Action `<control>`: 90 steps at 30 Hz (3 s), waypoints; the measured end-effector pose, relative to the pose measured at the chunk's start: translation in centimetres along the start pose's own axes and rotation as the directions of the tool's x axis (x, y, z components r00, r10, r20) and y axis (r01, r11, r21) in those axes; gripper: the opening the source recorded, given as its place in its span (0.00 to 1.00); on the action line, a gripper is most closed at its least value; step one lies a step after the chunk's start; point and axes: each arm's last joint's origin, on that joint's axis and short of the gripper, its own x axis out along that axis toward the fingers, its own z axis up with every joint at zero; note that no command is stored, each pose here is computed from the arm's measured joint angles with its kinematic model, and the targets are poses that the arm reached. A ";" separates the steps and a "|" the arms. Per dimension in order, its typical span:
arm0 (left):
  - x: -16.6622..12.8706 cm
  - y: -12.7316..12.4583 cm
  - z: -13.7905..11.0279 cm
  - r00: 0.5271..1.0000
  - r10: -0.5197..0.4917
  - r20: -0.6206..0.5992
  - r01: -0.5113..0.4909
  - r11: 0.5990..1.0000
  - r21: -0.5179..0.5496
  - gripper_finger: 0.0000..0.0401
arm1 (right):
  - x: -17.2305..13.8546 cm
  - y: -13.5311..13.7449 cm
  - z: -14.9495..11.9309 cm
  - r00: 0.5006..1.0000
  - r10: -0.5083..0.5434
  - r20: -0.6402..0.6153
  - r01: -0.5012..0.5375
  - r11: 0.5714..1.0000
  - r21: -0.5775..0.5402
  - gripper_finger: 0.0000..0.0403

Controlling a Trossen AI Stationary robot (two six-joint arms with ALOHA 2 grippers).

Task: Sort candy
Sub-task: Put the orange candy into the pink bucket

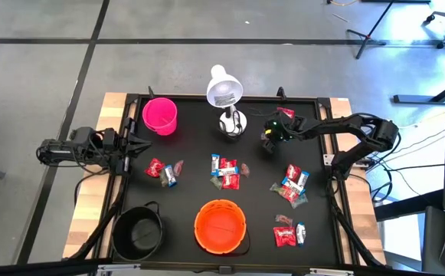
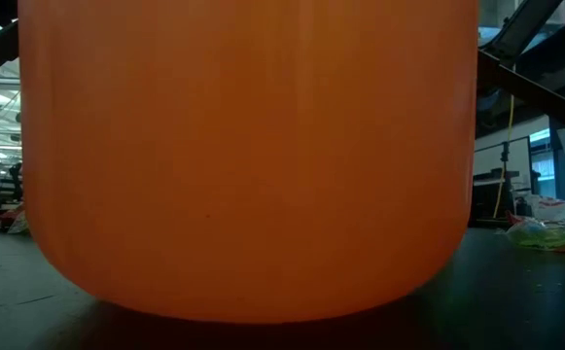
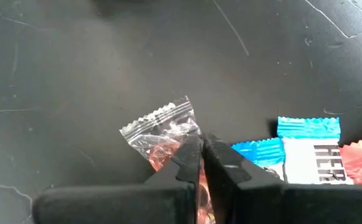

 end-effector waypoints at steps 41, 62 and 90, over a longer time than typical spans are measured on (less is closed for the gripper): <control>0.0 0.0 0.0 1.000 0.000 0.001 0.000 1.000 0.001 0.02 | -12.6 0.8 4.0 0.697 0.400 0.596 -0.364 0.913 -0.186 0.00; 0.0 0.0 0.2 1.000 0.002 0.023 -0.002 1.000 0.002 0.02 | -15.5 5.2 4.3 0.509 0.526 0.682 -0.260 0.849 -0.460 0.00; -0.3 0.1 3.2 0.944 -0.008 0.329 0.001 1.000 0.020 0.02 | -15.5 5.3 4.5 0.494 0.535 0.685 -0.288 0.844 -0.452 0.00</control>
